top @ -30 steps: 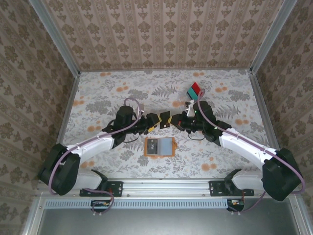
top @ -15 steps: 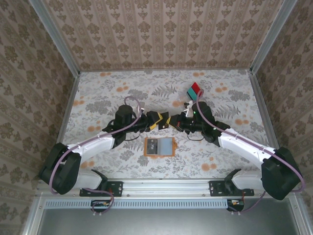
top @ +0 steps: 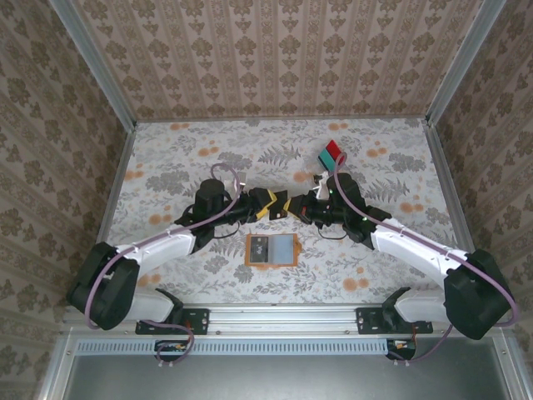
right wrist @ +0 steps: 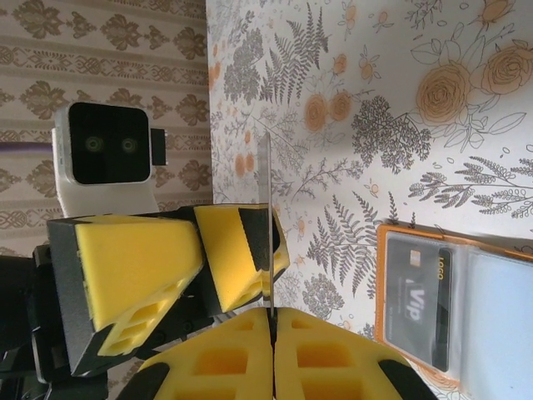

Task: Put the credit cards into the card holder
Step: Insert the credit card into the card slot.

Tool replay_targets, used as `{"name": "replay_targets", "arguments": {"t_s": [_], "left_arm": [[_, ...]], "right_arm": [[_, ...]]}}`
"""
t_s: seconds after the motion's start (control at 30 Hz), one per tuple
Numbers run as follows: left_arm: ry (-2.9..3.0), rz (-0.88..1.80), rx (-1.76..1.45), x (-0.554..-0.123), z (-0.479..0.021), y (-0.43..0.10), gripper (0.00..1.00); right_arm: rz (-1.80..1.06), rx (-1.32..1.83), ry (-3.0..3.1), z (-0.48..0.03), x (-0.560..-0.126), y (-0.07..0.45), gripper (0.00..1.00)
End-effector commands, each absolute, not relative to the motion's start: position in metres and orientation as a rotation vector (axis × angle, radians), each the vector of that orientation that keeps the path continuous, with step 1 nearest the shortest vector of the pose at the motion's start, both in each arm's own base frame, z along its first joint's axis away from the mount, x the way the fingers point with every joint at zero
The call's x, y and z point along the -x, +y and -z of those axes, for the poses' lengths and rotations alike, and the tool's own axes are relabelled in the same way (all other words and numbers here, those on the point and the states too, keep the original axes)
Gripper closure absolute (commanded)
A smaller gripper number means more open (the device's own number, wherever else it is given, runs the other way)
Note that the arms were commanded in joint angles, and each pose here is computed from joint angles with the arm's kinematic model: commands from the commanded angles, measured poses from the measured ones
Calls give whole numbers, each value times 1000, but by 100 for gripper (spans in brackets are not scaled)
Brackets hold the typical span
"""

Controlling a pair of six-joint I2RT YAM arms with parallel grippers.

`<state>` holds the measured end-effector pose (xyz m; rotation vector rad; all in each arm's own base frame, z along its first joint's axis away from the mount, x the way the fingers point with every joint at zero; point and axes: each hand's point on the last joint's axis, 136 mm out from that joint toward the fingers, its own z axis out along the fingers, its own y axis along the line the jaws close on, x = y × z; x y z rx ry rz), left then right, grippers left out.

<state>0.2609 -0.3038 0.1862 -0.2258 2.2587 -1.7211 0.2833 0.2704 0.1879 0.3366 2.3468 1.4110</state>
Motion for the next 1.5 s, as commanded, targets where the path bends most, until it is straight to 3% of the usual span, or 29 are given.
{"name": "replay_targets", "arguments": {"t_s": [0.0, 0.17, 0.67, 0.83, 0.9, 1.1, 1.3, 1.47], "left_arm": [[2231, 1774, 208, -261, -191, -307, 58], [2239, 1763, 214, -261, -188, -306, 63], [2282, 1693, 220, -253, -175, -296, 100], [2353, 1541, 228, -247, -159, -280, 100], [2390, 1442, 231, -243, -150, -269, 100], [2506, 1134, 231, -225, -116, -231, 100], [2535, 1117, 231, -212, -98, -228, 100], [2547, 1095, 200, -207, -93, -233, 100]], "right_arm": [[-1407, -352, 2335, -188, -279, 267, 93], [-1396, -359, 2347, -184, -278, 266, 93], [-1330, -377, 2418, -167, -276, 262, 87], [-1256, -362, 2453, -162, -272, 256, 72], [-1187, -339, 2480, -160, -269, 252, 71], [-948, -141, 2624, -145, -251, 265, 73], [-691, -19, 2798, -99, -238, 295, 79], [-445, -21, 2849, -74, -239, 285, 80]]}}
